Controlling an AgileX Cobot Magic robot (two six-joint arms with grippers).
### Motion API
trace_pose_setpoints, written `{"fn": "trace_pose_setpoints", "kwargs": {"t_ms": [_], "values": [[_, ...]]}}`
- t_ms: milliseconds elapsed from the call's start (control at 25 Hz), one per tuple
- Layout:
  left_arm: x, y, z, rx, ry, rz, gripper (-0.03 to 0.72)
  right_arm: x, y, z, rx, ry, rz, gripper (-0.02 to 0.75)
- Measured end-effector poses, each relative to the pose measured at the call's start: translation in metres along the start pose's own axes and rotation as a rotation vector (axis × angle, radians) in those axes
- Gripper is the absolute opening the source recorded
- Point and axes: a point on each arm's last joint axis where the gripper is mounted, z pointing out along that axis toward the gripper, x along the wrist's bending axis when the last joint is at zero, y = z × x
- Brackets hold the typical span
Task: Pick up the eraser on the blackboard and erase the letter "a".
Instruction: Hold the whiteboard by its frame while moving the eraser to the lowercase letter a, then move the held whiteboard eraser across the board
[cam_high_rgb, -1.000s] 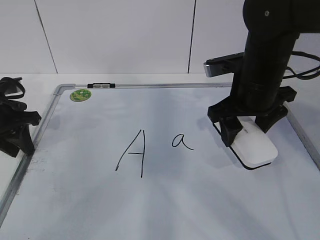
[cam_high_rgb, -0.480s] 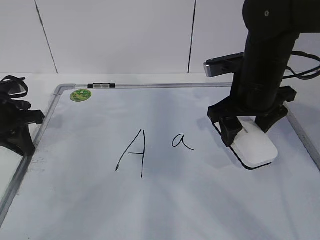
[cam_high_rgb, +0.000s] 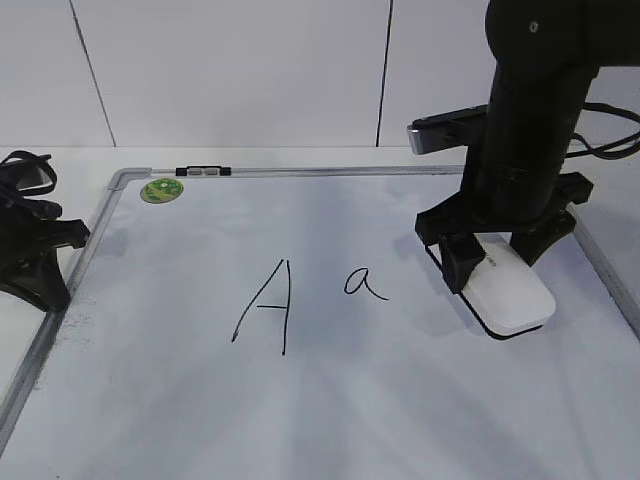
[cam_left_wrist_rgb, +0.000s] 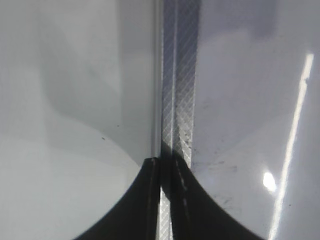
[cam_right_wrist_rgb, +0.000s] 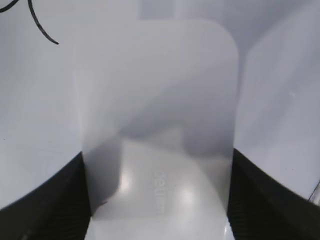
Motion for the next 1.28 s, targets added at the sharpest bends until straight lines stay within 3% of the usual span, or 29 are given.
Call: {"fn": "trace_pose_setpoints", "kwargs": {"t_ms": [240,600,1280], "values": [[0.000,0.000,0.000,0.001,-0.001,-0.001,0.016,0.003,0.000,0.000,0.000,-0.005,-0.011,0.571],[0.000,0.000,0.000,0.002,-0.002,-0.001,0.015,0.029,0.020,0.018,0.015,-0.017,-0.078,0.571],[-0.009,-0.001,0.001,0.005,0.011,0.037,0.015,0.038,0.051,0.049,0.039,-0.016,-0.083,0.571]]}}
